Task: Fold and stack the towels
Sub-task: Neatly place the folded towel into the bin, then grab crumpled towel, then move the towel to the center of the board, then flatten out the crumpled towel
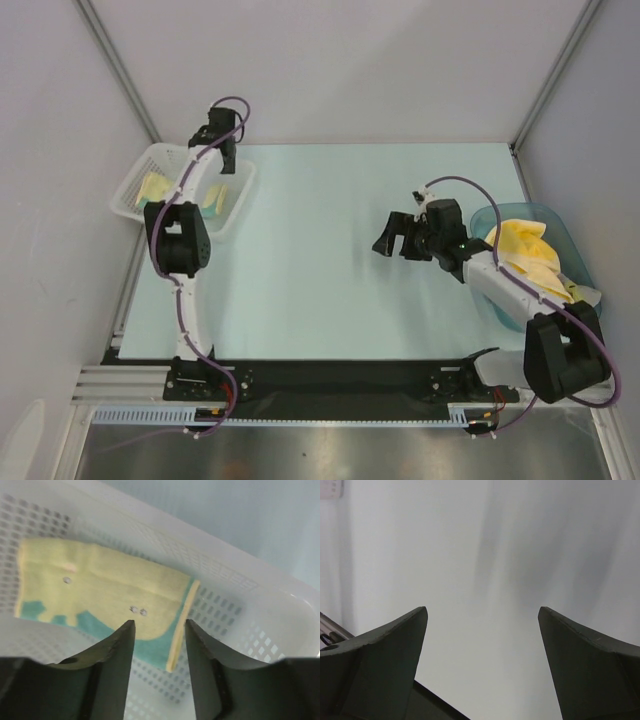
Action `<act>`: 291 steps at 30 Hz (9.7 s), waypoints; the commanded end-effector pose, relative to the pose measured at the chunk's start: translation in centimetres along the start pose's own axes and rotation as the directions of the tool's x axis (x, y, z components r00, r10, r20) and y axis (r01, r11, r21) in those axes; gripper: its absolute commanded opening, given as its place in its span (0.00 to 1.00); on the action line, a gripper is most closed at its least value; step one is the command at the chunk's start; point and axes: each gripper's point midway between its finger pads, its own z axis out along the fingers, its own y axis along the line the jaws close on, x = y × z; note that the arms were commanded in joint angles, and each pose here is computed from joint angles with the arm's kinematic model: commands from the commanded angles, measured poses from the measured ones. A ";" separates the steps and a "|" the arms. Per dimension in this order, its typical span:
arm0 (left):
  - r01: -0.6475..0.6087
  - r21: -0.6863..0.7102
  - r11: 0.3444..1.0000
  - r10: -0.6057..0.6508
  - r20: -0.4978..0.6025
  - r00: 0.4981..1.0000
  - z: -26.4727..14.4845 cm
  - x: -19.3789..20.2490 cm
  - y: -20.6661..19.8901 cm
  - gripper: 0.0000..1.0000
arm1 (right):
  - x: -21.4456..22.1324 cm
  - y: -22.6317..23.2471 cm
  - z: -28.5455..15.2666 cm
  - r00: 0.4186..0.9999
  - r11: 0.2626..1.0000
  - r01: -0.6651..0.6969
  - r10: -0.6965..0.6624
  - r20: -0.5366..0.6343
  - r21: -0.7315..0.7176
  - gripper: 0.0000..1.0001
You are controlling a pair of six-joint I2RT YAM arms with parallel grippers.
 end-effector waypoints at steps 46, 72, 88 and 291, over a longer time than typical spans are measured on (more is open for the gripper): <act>0.276 0.235 0.932 -0.233 -0.194 0.953 0.0 9.3 -0.6 0.23 | -2.2 0.1 1.8 0.997 0.999 -0.029 0.028 0.077 0.021 0.93; 0.272 0.405 0.873 -0.112 -0.377 0.920 -0.1 13.9 -5.5 0.25 | -0.9 15.0 13.2 0.995 0.963 -0.094 0.086 -0.045 -0.251 0.54; 0.227 0.501 0.835 -0.245 -0.029 0.969 -11.2 0.0 -2.8 0.57 | -5.0 7.5 6.1 0.999 1.000 -0.004 0.004 0.033 -0.005 0.61; -0.300 0.671 0.678 0.001 0.407 0.913 -35.9 8.1 -17.6 0.00 | -14.5 10.3 -10.5 0.866 0.940 0.331 -0.270 0.420 -0.078 0.00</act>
